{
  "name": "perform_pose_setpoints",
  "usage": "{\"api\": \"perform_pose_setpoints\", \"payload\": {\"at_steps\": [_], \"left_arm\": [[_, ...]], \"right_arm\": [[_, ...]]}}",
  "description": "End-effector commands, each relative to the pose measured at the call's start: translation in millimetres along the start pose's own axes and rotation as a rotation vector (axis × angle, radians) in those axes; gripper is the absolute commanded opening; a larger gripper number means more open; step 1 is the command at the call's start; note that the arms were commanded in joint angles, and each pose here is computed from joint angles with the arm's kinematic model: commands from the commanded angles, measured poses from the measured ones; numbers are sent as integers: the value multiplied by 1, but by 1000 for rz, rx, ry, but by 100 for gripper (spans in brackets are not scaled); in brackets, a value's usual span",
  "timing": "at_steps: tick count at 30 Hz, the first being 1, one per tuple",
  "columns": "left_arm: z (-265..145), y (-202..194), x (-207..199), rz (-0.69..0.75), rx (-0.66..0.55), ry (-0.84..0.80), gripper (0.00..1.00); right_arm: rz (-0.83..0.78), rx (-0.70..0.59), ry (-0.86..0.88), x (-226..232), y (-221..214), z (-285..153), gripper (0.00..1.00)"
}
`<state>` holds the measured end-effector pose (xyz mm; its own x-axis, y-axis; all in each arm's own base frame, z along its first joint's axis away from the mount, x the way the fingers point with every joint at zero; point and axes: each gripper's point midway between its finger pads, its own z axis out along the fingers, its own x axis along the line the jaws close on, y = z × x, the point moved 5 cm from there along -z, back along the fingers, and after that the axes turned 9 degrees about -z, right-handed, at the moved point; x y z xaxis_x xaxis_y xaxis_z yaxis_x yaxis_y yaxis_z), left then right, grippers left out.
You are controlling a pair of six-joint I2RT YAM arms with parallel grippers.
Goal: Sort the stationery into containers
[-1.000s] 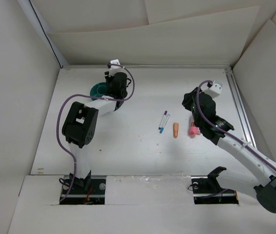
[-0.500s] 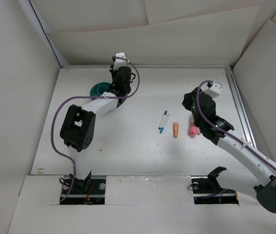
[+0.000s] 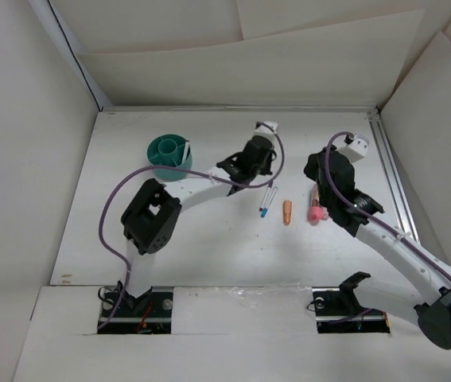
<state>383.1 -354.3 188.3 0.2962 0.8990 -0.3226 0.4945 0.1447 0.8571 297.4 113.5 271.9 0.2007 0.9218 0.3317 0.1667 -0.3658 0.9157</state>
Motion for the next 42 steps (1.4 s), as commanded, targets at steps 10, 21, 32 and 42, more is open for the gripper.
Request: {"api": "perform_pose_setpoints", "payload": {"at_steps": [10,21,32,42], "left_arm": [[28,-69,-28,11,247,-115,25],[45,-96,-18,34,291,-80,25],[60,-111,-8,58,305,-24,24],[59,-135,-10,221,273,122,21]], "right_arm": [[83,-71,-21,-12,20,-8,31],[88,-64,7,-9,21,-11,31],[84,-61,27,-6,22,-11,31],[84,-61,27,-6,22,-11,31]]}}
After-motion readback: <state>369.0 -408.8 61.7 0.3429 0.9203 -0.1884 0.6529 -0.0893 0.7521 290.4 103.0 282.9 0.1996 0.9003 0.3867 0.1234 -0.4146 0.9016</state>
